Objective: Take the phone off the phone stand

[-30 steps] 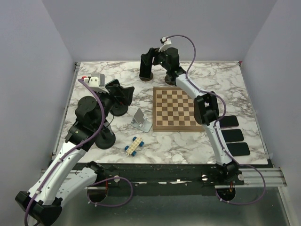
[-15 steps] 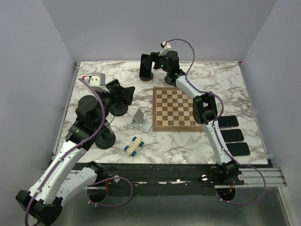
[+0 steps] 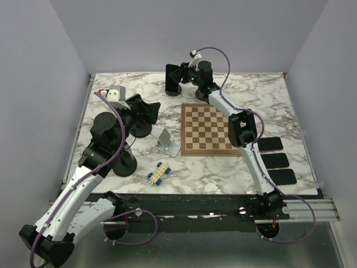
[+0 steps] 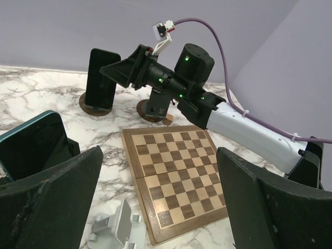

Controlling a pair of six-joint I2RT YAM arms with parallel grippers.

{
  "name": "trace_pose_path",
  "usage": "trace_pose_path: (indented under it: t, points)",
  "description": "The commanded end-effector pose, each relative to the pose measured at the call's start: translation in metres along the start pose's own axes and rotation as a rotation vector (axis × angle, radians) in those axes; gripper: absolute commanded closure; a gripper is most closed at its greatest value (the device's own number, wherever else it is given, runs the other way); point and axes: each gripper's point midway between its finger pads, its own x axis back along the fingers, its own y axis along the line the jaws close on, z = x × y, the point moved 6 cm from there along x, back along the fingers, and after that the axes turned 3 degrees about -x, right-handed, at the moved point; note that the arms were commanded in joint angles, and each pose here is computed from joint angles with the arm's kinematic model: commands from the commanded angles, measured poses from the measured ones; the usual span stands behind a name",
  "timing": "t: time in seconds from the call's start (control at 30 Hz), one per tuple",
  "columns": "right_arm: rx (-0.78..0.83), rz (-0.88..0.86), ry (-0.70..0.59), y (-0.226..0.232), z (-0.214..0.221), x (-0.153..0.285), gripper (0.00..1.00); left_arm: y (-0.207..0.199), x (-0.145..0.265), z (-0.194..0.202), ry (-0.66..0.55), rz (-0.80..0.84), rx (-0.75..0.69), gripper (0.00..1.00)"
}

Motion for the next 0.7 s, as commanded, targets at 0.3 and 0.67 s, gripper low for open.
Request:
trace_pose_path:
  t: [0.3, 0.67]
  points:
    - [-0.015, -0.113, 0.01, 0.004, -0.004, 0.002, 0.77, -0.006, -0.001, -0.01, -0.006, 0.032, 0.011, 0.01]
    - [-0.015, -0.156, -0.091, 0.046, -0.077, 0.017, 0.99, -0.006, 0.0, -0.012, -0.013, 0.033, 0.012, 0.01]
